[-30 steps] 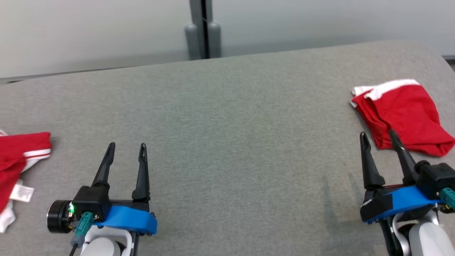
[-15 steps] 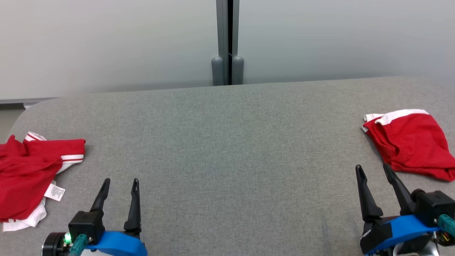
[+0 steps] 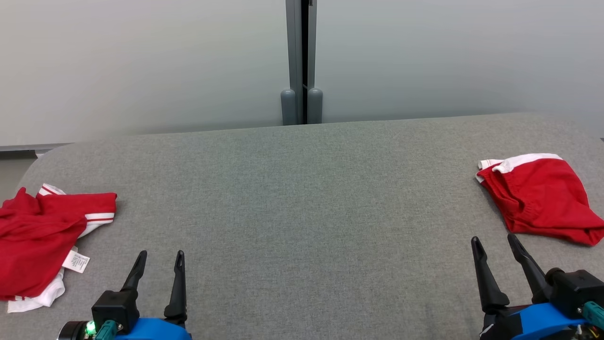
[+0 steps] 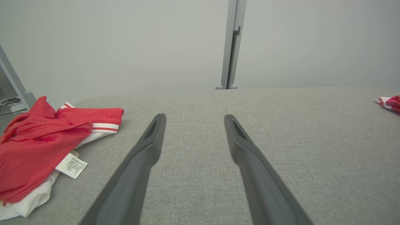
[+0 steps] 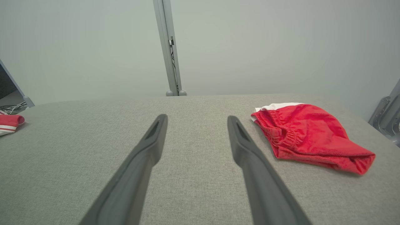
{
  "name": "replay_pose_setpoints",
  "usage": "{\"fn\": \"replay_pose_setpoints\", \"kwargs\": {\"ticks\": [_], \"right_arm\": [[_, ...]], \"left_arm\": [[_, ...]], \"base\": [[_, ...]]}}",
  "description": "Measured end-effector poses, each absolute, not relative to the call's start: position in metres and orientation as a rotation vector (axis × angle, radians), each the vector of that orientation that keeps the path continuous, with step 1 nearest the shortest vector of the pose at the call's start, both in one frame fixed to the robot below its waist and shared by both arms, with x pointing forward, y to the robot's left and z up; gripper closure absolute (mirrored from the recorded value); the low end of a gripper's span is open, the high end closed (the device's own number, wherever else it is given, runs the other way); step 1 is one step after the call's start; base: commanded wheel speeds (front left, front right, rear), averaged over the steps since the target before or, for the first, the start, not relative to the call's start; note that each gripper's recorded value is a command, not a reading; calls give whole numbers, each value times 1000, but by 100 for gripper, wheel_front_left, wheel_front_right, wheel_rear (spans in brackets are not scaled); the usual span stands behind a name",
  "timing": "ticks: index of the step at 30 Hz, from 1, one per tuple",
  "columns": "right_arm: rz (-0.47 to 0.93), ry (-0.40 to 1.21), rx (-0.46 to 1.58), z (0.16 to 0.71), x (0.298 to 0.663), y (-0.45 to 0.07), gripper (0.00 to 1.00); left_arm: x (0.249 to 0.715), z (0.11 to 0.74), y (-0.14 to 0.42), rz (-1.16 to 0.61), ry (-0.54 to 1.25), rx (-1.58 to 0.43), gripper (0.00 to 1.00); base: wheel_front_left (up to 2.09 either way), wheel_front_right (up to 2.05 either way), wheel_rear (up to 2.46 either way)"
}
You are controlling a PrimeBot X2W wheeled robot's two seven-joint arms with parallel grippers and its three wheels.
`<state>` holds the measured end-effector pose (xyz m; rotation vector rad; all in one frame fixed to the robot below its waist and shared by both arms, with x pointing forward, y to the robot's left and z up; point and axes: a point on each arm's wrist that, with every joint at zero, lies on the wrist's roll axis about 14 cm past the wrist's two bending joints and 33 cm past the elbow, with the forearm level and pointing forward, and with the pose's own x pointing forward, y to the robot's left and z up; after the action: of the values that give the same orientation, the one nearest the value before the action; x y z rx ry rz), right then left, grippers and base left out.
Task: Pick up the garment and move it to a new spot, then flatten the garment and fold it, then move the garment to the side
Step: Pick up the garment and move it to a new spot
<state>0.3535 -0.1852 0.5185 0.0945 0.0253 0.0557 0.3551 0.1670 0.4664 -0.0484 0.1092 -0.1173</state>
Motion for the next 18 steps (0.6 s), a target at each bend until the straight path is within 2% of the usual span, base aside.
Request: {"fn": "replay_pose_setpoints", "kwargs": {"ticks": [12,18], "right_arm": [[43,25,97,518,353,-190,0],[122,15,92,523,367,-164,0]], "left_arm": [[356,471,167,-107,90,-60,0],[359,483,190,-27,44,-61,0]], "base": [[0,0,0],[0,0,0]]}}
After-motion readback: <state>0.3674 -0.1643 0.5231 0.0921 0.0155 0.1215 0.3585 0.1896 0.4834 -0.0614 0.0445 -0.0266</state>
